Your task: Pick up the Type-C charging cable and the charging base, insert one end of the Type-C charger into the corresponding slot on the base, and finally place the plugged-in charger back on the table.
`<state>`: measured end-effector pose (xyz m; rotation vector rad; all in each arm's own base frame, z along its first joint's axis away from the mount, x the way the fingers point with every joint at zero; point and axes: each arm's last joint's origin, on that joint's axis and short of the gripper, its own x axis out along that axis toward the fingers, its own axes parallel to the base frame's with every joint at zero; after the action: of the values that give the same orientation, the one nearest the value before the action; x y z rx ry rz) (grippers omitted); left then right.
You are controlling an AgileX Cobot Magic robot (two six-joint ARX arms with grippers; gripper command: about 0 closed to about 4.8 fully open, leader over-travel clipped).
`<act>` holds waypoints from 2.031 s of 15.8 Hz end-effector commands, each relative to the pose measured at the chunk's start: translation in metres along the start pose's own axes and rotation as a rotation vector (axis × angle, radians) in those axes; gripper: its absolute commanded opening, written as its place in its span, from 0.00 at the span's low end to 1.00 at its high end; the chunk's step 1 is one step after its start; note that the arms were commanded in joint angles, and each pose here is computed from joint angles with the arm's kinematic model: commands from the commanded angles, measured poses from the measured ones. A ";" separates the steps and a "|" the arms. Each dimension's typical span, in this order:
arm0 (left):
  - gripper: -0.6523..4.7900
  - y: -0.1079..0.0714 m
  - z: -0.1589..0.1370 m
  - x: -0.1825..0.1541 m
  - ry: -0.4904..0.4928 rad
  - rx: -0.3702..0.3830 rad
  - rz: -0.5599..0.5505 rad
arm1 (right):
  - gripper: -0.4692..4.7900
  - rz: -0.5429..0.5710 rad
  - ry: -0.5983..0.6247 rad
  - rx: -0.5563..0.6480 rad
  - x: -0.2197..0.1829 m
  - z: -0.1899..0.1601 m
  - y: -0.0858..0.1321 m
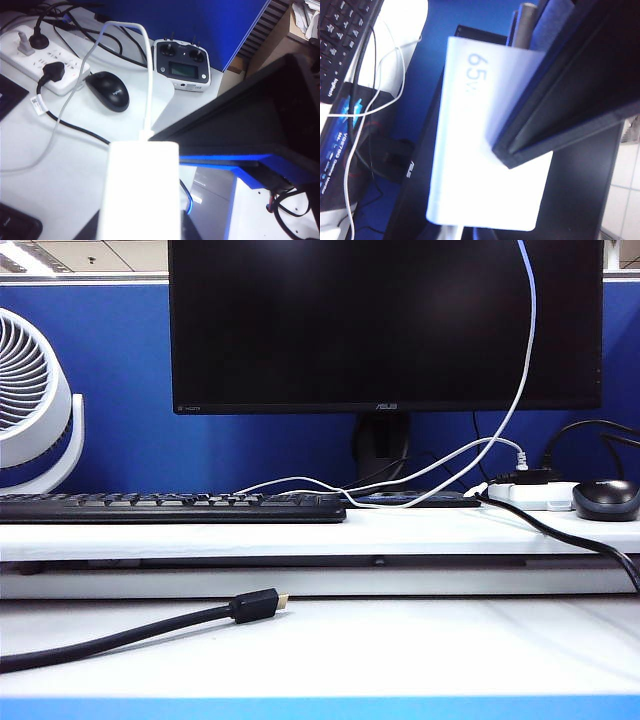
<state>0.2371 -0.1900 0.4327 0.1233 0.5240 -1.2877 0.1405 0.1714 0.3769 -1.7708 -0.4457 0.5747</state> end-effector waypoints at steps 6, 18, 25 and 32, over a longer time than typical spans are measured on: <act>0.28 -0.001 0.014 0.001 -0.109 0.083 0.009 | 0.23 -0.018 -0.029 -0.002 0.001 0.006 -0.002; 0.28 0.000 0.011 0.001 -0.086 0.092 0.015 | 0.24 -0.052 0.029 0.019 -0.001 -0.008 -0.005; 0.28 0.000 0.011 0.001 -0.082 0.090 0.014 | 0.23 -0.056 0.085 0.024 -0.009 -0.012 -0.007; 0.28 0.000 0.011 0.001 -0.081 0.091 0.014 | 0.23 -0.016 0.169 0.023 -0.010 -0.019 -0.004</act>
<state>0.2408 -0.1949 0.4370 0.1489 0.4328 -1.2865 0.1446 0.1540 0.3849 -1.7770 -0.3445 0.4253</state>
